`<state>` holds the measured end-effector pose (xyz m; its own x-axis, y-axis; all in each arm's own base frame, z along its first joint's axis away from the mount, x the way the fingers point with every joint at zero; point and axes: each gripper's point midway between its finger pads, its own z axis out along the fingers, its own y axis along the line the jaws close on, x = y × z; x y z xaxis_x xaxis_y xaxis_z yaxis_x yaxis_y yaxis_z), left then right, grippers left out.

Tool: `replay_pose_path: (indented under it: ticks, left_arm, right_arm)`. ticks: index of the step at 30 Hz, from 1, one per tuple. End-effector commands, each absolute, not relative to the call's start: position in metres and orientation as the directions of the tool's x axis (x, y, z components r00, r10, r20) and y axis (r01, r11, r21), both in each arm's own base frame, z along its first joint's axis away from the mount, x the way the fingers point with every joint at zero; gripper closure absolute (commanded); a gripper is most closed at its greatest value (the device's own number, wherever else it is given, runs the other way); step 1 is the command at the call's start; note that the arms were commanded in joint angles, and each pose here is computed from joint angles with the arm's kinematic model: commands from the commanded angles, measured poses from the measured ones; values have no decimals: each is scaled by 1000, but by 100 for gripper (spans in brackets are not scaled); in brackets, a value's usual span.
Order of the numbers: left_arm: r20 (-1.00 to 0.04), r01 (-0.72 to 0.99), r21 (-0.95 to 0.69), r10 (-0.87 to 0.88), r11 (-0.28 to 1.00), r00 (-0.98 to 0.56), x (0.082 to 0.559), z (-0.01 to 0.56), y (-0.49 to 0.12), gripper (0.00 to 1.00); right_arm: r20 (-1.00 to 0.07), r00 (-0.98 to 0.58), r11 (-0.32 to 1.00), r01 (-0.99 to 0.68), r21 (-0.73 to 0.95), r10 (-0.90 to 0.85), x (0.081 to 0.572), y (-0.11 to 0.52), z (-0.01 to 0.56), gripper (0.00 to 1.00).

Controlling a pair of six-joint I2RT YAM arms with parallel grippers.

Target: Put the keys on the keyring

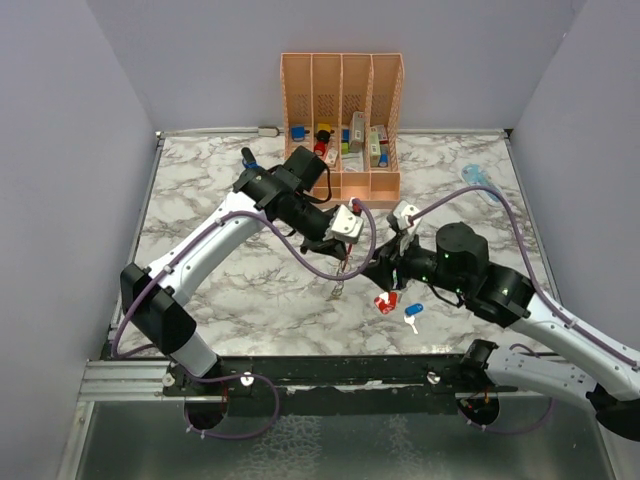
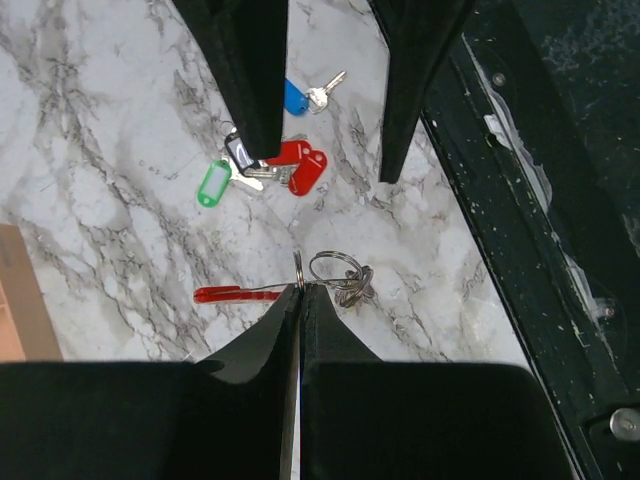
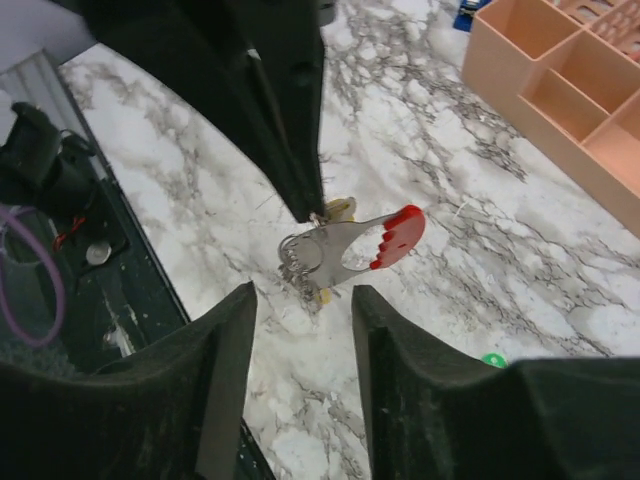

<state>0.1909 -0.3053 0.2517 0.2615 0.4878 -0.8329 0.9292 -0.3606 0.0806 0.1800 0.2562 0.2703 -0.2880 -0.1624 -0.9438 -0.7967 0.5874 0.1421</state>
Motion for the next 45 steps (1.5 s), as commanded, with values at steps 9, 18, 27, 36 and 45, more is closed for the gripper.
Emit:
replay_pose_path:
  ticks: [9,18,27,36,45]
  left_arm:
    - [-848,893,53,451,-448,277,164,275,-307,100]
    - [-845,883,39,456,-468,279,154,274,-313,100]
    - [-842,888,30,467,-459,270,155,270,-315,100]
    - [-845,891,20,470,-453,257,155,271,-318,100]
    - [-843,892,17,473,-453,256,154,272,-319,100]
  right_arm:
    - [-980,-80,374,-927,7,-182,153,268,273,76]
    - [-980,-63,360,-933,-10,-190,160,279,270,79]
    - [-981,-48,366,-930,-24,-187,162,278,274,81]
    - [-982,-47,353,-935,-21,-182,163,283,273,84]
    - [-982,-51,339,-941,-14,-180,163,288,269,96]
